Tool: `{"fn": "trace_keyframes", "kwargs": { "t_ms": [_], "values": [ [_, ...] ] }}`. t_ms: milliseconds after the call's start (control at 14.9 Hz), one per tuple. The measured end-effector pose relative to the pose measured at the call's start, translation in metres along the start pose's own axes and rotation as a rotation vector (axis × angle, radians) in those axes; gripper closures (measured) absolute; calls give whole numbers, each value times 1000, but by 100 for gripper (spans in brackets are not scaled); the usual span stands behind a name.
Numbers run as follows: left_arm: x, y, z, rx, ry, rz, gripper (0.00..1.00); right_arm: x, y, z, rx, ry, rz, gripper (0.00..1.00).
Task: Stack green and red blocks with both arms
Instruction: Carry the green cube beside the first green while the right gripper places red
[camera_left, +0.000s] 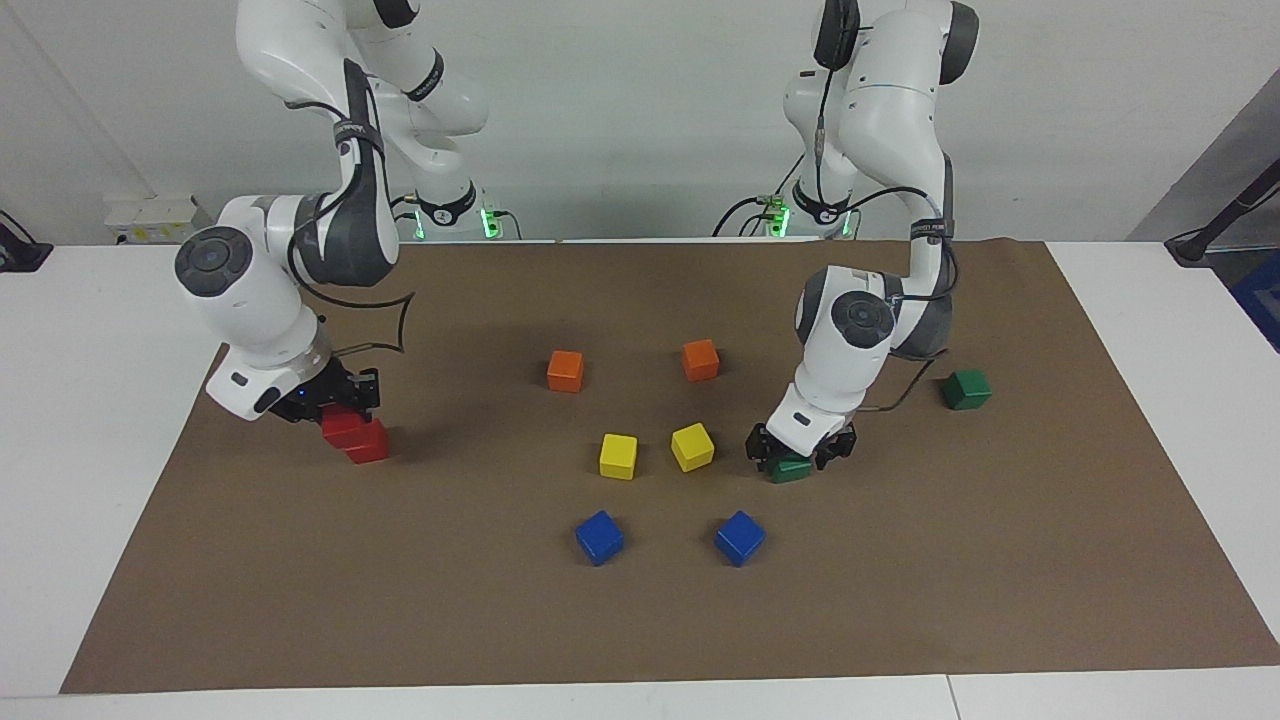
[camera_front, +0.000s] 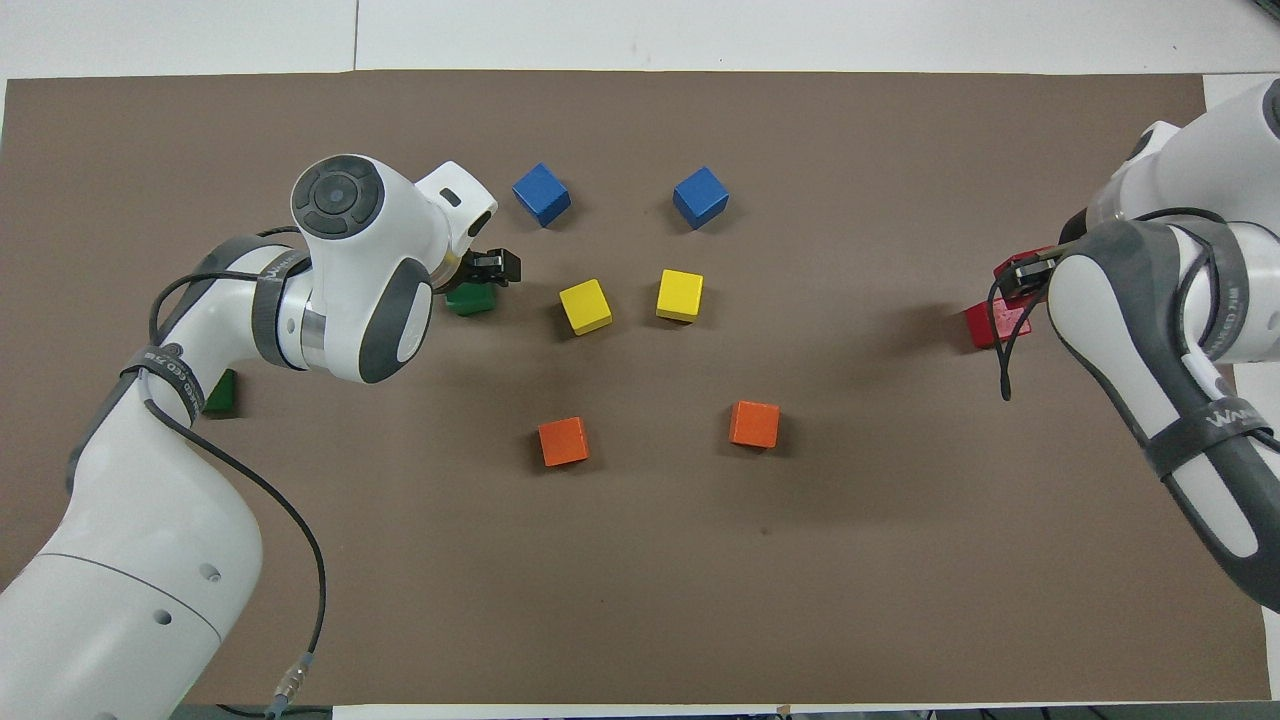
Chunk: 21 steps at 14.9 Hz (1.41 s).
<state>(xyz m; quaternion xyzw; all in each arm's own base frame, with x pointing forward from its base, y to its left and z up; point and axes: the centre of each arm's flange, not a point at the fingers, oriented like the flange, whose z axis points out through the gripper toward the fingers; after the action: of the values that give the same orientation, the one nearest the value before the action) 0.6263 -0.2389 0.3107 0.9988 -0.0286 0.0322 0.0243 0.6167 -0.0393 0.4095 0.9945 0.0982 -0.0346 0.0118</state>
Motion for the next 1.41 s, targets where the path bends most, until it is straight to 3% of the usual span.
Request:
{"fn": "trace_keyframes", "kwargs": {
  "t_ms": [201,535,736,937,1071,1406],
  "values": [
    [0,-1,0,0,0,-1,45,-6,-4,17,-10,46,-3,46],
    [4,-5,-11,10,-21,-14,45,-20,-10,44,-18,82,-8,46],
    [15,-29,-71,17,-23,-60,45,-22,-11,48,-22,101,-8,46],
    [8,-99,-153,19,-25,-106,45,-25,-11,54,-21,99,-7,46],
    [-4,-152,-179,22,-42,-77,45,-28,-11,56,-20,93,-5,46],
    [-42,-281,-158,19,-78,-33,45,-35,-7,61,-17,82,5,46]
  ]
}}
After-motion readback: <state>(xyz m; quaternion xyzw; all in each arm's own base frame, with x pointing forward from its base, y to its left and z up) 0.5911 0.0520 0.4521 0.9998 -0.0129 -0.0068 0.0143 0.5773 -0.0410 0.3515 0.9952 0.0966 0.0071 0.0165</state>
